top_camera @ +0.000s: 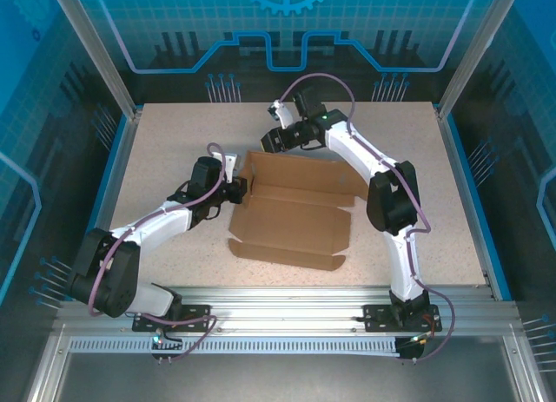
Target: Fold the paper box
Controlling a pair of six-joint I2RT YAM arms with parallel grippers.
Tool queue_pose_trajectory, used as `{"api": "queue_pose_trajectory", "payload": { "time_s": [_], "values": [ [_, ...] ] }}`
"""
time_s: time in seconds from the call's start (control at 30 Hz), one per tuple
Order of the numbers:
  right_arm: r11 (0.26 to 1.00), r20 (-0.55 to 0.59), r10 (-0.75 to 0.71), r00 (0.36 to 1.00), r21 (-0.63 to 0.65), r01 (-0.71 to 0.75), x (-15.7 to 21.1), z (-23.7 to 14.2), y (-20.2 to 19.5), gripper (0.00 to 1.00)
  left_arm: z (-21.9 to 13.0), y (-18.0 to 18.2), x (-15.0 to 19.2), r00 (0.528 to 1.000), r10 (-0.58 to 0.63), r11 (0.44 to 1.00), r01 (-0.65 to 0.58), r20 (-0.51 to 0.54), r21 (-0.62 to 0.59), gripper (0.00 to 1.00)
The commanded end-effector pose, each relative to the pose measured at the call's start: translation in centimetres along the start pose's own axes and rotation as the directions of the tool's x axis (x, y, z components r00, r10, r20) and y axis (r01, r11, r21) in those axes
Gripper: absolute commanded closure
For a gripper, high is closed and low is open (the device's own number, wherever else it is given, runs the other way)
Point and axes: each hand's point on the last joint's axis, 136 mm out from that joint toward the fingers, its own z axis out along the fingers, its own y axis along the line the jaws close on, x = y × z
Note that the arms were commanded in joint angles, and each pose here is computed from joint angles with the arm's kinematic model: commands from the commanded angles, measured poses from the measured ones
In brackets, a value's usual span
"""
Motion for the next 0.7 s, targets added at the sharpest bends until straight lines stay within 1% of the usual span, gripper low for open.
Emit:
{"api": "queue_pose_trajectory", "payload": {
  "time_s": [0.0,0.43,0.67],
  "values": [
    [0.999,0.036,-0.044,0.998,-0.025,0.044,-0.7,-1.1,1.9,0.58,0.5,0.1,2.6,0.995,0.005,1.000,-0.006,-0.098,-0.006,0.90],
    [0.997,0.114,-0.067,0.991,-0.037,0.072,0.0,-1.6,2.7,0.52,0.5,-0.1,2.5,0.995,0.013,1.000,-0.013,-0.099,0.000,0.90],
    [0.996,0.191,-0.057,0.980,-0.062,0.070,-0.2,-1.8,3.1,0.49,0.4,-0.4,2.3,0.995,0.021,1.000,-0.020,-0.095,0.014,0.90]
  ]
}}
